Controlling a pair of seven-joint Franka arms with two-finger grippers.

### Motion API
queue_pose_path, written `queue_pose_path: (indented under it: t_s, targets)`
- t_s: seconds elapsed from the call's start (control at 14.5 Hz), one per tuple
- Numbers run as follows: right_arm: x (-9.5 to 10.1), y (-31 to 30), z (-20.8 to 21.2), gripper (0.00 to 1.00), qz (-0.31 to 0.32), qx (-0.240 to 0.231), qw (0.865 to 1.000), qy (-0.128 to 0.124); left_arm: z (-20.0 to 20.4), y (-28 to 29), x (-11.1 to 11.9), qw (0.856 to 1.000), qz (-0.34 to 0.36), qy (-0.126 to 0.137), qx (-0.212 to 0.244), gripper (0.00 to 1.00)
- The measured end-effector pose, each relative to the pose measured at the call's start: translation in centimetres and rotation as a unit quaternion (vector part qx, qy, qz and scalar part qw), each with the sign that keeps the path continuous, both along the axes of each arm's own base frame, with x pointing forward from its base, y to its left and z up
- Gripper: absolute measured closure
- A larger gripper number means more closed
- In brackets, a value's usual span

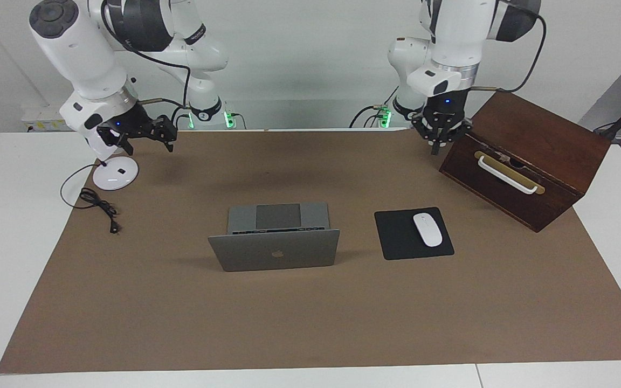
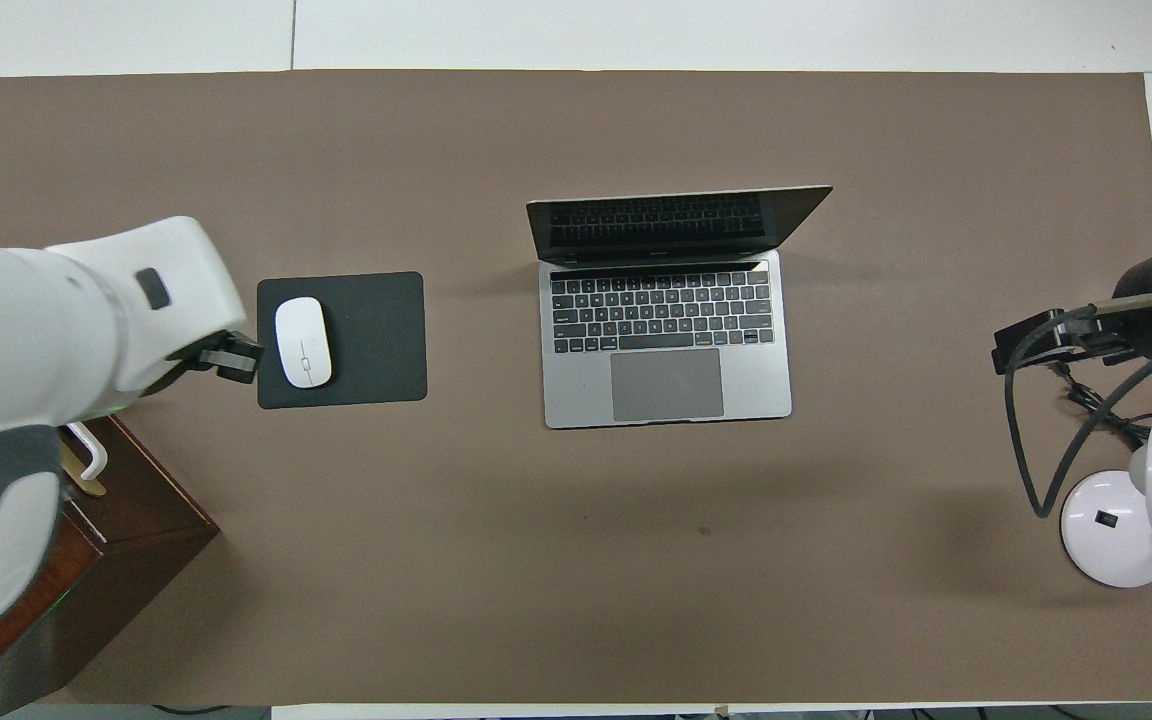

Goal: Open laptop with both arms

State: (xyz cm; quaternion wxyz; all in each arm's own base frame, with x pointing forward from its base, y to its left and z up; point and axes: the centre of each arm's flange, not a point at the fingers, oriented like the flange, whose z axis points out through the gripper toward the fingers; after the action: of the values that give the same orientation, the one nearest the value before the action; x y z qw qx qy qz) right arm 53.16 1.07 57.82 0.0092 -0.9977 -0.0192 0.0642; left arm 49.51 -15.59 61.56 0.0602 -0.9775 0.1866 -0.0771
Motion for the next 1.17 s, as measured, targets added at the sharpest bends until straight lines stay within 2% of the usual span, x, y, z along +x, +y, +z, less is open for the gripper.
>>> queue_pose_path:
  t_s: [0.27, 0.62, 0.76, 1.17]
  targets:
    - [-0.1, 0.9, 1.1, 0.00, -0.015, -0.003, 1.000, -0.002, 1.2, 5.4, 0.9, 0.999, 0.030, 0.019, 0.003, 0.99]
    - [1.2, 0.7, 1.4, 0.00, -0.047, -0.004, 0.998, -0.035, 2.7, 11.2, 1.3, 0.996, 0.087, 0.030, -0.023, 0.99]
    - [1.2, 0.6, 1.3, 0.00, -0.048, -0.004, 0.998, -0.035, 2.6, 12.5, 1.3, 0.994, 0.100, 0.034, -0.025, 0.83]
    - [1.8, 0.2, 1.5, 0.00, -0.051, -0.003, 0.997, -0.053, 2.5, 13.6, 1.4, 0.993, 0.112, 0.038, -0.028, 0.16]
